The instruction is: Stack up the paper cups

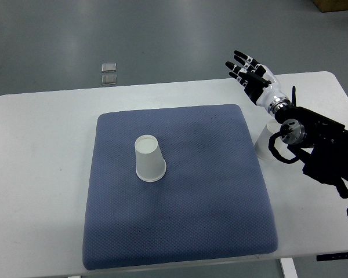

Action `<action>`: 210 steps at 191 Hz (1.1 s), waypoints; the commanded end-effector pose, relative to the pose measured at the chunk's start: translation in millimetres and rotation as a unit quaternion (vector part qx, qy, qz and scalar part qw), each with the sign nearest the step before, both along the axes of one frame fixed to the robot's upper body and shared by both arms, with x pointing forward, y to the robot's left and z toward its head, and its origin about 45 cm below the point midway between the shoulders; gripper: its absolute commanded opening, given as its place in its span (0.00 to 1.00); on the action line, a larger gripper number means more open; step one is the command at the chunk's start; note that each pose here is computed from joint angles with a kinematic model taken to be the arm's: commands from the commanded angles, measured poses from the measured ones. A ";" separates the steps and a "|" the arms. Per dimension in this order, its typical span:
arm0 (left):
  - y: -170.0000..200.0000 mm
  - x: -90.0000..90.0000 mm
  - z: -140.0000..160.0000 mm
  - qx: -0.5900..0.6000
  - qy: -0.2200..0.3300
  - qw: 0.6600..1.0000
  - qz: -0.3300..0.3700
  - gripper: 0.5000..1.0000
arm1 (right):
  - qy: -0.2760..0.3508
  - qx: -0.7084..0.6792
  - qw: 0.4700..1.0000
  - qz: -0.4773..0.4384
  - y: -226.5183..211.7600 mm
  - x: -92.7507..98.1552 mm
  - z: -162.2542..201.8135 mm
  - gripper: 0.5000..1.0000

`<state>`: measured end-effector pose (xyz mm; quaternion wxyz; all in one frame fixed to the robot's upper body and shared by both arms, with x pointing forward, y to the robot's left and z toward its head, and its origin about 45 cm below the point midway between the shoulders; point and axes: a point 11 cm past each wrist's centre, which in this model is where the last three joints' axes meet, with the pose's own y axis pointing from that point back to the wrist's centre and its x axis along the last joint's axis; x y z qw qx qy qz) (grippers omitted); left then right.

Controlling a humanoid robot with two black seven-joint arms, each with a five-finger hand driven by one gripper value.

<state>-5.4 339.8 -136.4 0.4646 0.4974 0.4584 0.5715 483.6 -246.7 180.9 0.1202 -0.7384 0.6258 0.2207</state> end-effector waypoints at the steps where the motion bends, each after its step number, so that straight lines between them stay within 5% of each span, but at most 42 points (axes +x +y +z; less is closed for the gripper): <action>1: 0.3 0.2 0.0 0.000 -0.001 1.000 0.004 1.00 | 0.000 0.000 1.000 -0.001 -0.2 0.1 0.0 0.83; 210: 0.2 -2.7 -0.1 0.000 0.002 1.000 -0.001 1.00 | -0.010 -0.012 1.000 -0.002 -8.3 5.3 10.6 0.83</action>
